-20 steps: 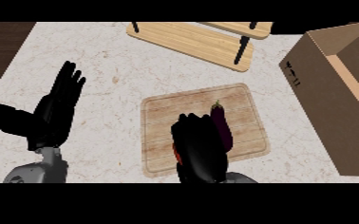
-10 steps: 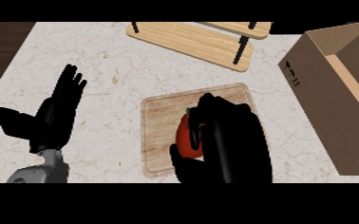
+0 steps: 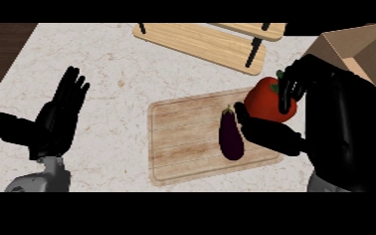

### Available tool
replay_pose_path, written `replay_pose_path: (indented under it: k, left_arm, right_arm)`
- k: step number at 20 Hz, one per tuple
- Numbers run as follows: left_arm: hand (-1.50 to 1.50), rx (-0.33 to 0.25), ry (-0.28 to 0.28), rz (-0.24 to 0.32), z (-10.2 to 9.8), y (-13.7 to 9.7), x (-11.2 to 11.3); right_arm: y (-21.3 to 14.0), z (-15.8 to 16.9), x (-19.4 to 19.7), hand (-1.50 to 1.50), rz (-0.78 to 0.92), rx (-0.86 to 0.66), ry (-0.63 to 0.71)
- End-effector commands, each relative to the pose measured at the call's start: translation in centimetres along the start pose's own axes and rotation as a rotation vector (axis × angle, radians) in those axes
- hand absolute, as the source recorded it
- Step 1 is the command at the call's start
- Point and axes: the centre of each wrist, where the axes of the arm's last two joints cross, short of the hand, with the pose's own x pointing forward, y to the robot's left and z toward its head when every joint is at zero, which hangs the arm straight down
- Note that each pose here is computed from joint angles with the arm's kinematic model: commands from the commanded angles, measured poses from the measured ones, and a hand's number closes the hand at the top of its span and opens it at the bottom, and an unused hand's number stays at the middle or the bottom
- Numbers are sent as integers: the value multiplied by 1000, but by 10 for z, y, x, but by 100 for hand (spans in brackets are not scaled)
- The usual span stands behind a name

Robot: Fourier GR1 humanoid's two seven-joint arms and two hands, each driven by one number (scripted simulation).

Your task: Pick the bell pepper from the cutting board and place it in the cardboard box

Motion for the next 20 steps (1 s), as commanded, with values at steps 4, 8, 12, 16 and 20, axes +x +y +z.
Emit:
replay_pose_path:
  k: [4, 8, 12, 16, 20]
  left_arm:
    - [0, -11, -11, -14, 7, 12, -14]
    - [0, -10, -11, 12, -1, 4, -7]
    - [0, -19, 1, -15, -3, -3, 9]
    - [0, -8, -12, 20, -7, -2, 2]
    - [0, -33, 10, -14, -9, -11, 22]
  right_arm:
    - [-9, -28, -67, 150, 44, -14, 138]
    - [-33, -69, -94, 150, 131, -95, 151]
    - [-16, -92, -118, 150, 193, -94, 169]
    - [4, -98, -170, 150, 282, -54, 186]
    - [9, -114, -197, 150, 318, 15, 183]
